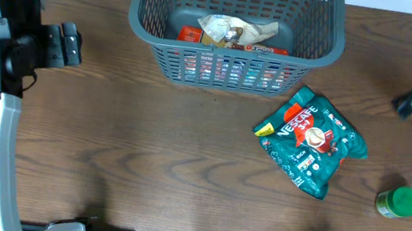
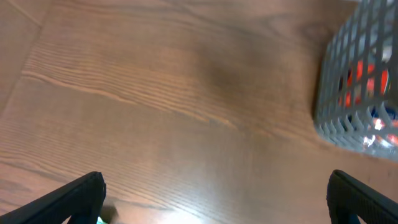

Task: Pack container
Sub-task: 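Retract the left arm and move the right gripper to the Nescafe pouch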

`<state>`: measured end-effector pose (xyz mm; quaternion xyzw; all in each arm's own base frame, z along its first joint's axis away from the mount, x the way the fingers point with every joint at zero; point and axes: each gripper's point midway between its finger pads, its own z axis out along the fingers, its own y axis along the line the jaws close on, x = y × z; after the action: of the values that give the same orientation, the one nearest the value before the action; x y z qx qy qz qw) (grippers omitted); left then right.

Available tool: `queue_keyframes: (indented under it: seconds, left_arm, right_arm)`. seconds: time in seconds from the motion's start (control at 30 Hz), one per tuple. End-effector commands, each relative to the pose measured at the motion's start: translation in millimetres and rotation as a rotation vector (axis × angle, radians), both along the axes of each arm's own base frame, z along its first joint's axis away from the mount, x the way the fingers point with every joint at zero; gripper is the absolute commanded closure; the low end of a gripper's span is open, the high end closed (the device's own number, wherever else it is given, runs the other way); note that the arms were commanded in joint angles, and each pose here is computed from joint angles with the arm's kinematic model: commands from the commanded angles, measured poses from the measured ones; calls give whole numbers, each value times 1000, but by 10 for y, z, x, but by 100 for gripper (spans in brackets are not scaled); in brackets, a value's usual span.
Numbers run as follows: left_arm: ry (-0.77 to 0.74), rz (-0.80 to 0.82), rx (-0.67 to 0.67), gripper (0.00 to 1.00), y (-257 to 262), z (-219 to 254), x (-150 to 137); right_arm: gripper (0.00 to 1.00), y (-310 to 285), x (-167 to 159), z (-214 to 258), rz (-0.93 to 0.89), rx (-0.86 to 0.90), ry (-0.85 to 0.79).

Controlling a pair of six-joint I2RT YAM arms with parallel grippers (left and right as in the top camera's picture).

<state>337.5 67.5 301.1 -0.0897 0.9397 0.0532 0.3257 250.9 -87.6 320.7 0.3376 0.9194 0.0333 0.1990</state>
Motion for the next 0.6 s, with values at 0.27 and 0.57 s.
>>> queue_keyframes:
  seconds: [0.27,0.57]
  left_arm:
    - [30,-60,-39,1,-113,-122,-20]
    - [33,-82,-25,1,-115,-122,-18]
  right_arm:
    - [1,170,-595,-1137,-208,91,178]
    - [1,266,-195,-2122,-42,152,74]
